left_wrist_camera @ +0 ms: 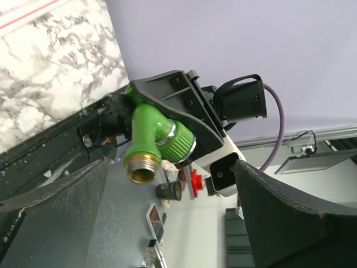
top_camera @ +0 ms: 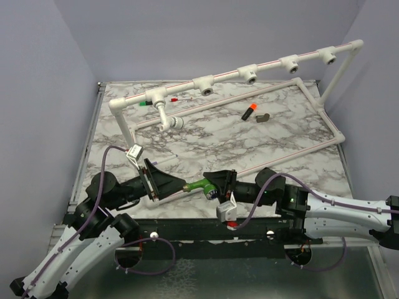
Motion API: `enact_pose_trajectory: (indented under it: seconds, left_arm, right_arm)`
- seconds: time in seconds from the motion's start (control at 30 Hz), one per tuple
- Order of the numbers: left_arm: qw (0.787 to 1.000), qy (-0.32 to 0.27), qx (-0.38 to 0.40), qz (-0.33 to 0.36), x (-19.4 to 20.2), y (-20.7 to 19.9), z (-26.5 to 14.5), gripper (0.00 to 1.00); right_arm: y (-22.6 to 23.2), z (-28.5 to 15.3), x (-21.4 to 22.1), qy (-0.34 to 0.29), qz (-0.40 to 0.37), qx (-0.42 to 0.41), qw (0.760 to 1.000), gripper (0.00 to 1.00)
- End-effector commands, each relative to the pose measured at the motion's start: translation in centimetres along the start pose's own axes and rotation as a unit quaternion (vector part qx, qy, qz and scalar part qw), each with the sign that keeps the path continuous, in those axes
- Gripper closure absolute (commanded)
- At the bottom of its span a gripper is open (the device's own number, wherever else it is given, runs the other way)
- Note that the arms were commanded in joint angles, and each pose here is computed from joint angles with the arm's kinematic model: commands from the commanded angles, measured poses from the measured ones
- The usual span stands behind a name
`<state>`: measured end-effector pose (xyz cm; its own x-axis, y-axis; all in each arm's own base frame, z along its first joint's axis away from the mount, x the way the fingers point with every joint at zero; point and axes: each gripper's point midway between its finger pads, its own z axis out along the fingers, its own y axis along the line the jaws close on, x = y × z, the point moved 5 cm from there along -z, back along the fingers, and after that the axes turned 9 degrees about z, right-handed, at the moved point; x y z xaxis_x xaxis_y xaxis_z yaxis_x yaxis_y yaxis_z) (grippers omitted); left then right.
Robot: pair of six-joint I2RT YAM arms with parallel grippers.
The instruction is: Install the water faucets
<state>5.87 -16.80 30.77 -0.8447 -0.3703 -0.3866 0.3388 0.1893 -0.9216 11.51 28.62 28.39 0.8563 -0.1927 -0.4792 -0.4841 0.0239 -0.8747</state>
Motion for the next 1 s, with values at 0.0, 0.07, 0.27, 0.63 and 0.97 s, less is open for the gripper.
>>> enact_pose_trajectory:
  seconds: [0.0,0.07,0.27,0.63,0.97]
  left_arm:
    - [0.996,-0.026,-0.03,0.074,-0.9,0.1,-0.3,0.04]
    - [0.994,-0.033,-0.038,0.1,-1.2,0.1,-0.4,0.04]
    - [0.983,-0.046,-0.046,0.174,-2.0,-0.2,-0.7,0.02]
    - [0.961,-0.009,-0.062,0.268,-2.7,0.5,0.8,0.01]
    - [0.949,0.016,-0.056,0.311,-3.0,0.8,1.9,0.01]
  right_arm:
    - [0.3,-0.8,0.1,0.035,0.112,-0.014,0.993,1.0]
    - [0.4,-1.0,0.0,0.045,0.171,-0.01,0.984,1.0]
    - [1.5,-0.7,0.8,0.121,0.308,-0.023,0.943,1.0]
    - [3.7,-0.5,1.1,0.168,0.477,-0.021,0.862,0.99]
    - [2.8,-1.5,2.1,0.125,0.619,-0.114,0.767,1.0]
